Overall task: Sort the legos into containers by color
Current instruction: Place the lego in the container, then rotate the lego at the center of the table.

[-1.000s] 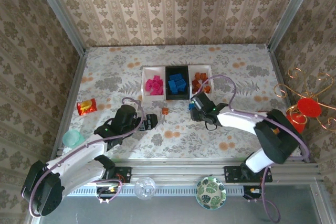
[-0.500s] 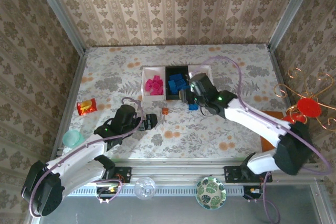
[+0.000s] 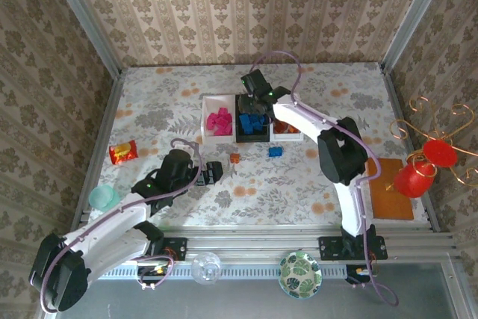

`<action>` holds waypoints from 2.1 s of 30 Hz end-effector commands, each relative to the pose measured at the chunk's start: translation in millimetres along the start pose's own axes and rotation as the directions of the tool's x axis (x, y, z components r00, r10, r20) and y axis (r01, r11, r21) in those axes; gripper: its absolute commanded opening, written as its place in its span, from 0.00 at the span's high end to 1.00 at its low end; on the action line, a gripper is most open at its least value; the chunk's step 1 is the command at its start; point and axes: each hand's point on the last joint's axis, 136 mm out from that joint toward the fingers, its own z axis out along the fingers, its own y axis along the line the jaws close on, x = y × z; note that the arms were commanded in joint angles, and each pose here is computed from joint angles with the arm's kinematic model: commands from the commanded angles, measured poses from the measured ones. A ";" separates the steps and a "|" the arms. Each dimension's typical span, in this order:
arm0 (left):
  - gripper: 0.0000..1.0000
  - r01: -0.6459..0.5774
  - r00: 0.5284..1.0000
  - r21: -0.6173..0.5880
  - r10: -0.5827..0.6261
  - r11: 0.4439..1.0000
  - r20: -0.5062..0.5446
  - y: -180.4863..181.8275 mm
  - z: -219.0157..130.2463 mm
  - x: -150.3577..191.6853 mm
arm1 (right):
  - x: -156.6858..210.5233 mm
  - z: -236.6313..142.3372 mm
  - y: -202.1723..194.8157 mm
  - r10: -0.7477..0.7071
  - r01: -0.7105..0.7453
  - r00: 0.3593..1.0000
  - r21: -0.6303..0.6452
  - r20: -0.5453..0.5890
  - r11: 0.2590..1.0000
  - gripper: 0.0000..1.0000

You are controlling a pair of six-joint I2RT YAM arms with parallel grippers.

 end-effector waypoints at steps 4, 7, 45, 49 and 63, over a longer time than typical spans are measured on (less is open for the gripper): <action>0.00 0.010 1.000 -0.003 -0.010 1.000 -0.001 0.9 -4.2 -1.7 | -24.2 -0.3 7.4 0.017 -0.017 0.999 -0.006 0.032 1.000 0.29; 0.00 0.012 1.000 -0.006 -0.012 1.000 0.000 2.2 -4.6 -0.9 | -34.7 -19.2 12.2 0.021 -0.018 0.997 -0.039 0.073 0.999 0.25; 0.00 0.039 0.999 -0.008 -0.039 0.999 0.011 9.2 -4.7 1.9 | 168.7 -33.4 -74.7 0.022 -0.015 0.998 0.103 -0.061 0.995 0.21; 0.00 0.039 0.999 -0.009 -0.039 0.999 0.010 9.6 -4.2 2.5 | 168.3 -46.7 -76.0 0.022 -0.018 0.999 0.096 -0.040 0.995 0.20; 0.00 0.050 0.999 0.001 -0.050 0.999 -0.003 8.7 1.6 5.2 | 171.4 -33.8 -82.6 0.170 -0.169 0.985 0.158 0.009 0.973 0.20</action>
